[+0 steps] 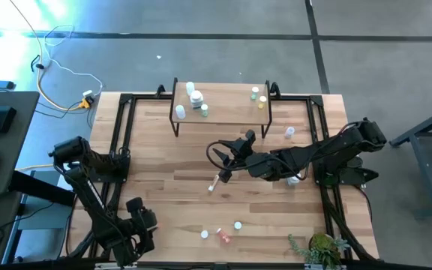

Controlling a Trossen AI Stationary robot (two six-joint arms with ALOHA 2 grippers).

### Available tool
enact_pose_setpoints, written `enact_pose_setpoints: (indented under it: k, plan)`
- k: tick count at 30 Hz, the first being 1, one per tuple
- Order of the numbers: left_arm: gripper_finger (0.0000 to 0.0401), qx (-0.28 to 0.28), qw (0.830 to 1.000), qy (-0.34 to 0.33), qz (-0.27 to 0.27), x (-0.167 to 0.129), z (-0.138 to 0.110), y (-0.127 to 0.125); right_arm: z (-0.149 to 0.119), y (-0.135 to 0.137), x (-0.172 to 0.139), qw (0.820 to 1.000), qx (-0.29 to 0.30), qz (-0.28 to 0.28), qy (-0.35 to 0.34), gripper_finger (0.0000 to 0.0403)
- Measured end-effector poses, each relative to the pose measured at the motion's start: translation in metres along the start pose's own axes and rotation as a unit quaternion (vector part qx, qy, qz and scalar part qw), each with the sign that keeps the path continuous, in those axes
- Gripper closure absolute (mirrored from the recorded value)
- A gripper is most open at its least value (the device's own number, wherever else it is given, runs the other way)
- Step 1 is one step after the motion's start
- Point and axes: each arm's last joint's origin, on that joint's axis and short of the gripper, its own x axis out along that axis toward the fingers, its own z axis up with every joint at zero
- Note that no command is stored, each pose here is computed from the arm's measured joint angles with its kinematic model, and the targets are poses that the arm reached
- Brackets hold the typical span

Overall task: Pick and place medicine bottles onto shelf by color
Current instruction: Put the left orange pill bottle on the shelf

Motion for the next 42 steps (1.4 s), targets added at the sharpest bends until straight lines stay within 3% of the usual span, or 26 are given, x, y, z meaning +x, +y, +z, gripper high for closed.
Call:
enact_pose_setpoints:
  k: [12,25,33,42]
  plan:
    - [0.0289,0.008,1.000,0.012,-0.002,0.000,-0.001,0.000,0.000,0.000,0.000,1.000,0.000,0.001,0.000,0.0256]
    - [0.0288,-0.012,1.000,0.012,-0.010,-0.004,0.004,0.002,0.000,0.000,0.000,1.000,-0.006,0.008,0.002,0.0256]
    - [0.0290,-0.046,0.998,0.003,-0.046,-0.024,0.034,0.018,0.000,0.000,0.001,1.000,0.019,0.007,0.003,0.0256]
    - [0.0287,-0.045,0.996,-0.026,-0.068,-0.040,0.089,0.058,0.004,-0.012,0.010,0.999,0.029,-0.013,-0.001,0.0256]
